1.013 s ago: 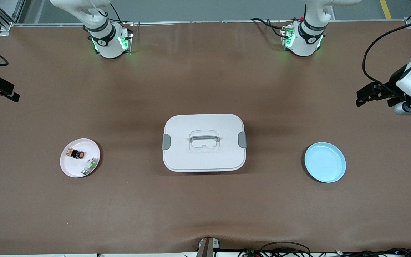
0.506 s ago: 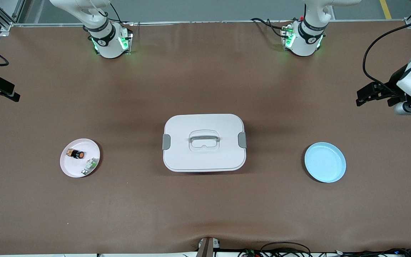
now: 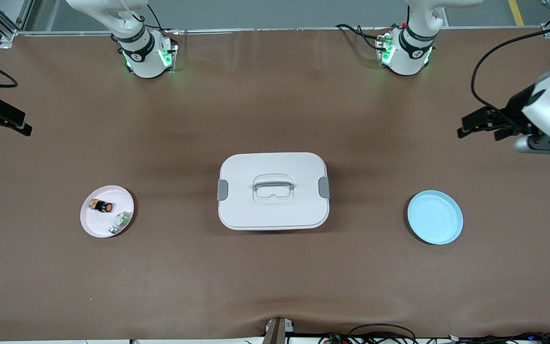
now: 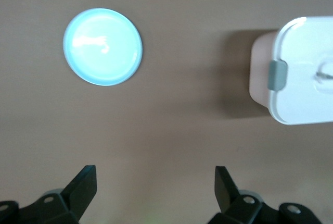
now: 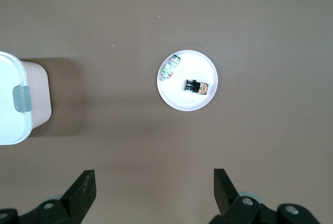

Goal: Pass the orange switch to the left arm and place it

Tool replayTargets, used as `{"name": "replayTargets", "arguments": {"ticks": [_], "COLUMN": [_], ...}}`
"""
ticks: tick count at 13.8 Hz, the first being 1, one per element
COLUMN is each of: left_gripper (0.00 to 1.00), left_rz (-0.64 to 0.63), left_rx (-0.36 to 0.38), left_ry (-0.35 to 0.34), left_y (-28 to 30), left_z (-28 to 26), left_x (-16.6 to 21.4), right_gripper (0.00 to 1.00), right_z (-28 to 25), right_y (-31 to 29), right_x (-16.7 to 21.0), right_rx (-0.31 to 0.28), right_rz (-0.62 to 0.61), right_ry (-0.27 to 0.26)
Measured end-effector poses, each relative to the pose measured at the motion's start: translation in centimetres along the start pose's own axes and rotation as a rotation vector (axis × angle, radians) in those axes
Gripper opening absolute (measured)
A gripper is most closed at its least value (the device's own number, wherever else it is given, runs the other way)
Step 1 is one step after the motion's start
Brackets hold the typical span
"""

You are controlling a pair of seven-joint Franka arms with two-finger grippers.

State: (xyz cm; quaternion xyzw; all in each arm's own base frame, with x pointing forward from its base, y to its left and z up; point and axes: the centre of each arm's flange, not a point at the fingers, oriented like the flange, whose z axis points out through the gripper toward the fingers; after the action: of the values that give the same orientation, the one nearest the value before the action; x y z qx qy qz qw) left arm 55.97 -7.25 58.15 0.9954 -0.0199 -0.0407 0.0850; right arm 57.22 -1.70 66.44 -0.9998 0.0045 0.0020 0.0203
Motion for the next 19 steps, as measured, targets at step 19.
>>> {"name": "replayTargets", "arguments": {"ticks": [19], "left_gripper": [1.00], "left_rz": [-0.005], "left_rx": [0.001], "left_ry": [-0.032], "left_y": [-0.1], "left_z": [1.2], "left_x": [0.3], "right_gripper": [1.00], "right_z": [2.2], "right_y": [3.8], "right_x": [1.0], "right_rx": [-0.006], "right_rz": [0.067], "right_ry": [0.035]}}
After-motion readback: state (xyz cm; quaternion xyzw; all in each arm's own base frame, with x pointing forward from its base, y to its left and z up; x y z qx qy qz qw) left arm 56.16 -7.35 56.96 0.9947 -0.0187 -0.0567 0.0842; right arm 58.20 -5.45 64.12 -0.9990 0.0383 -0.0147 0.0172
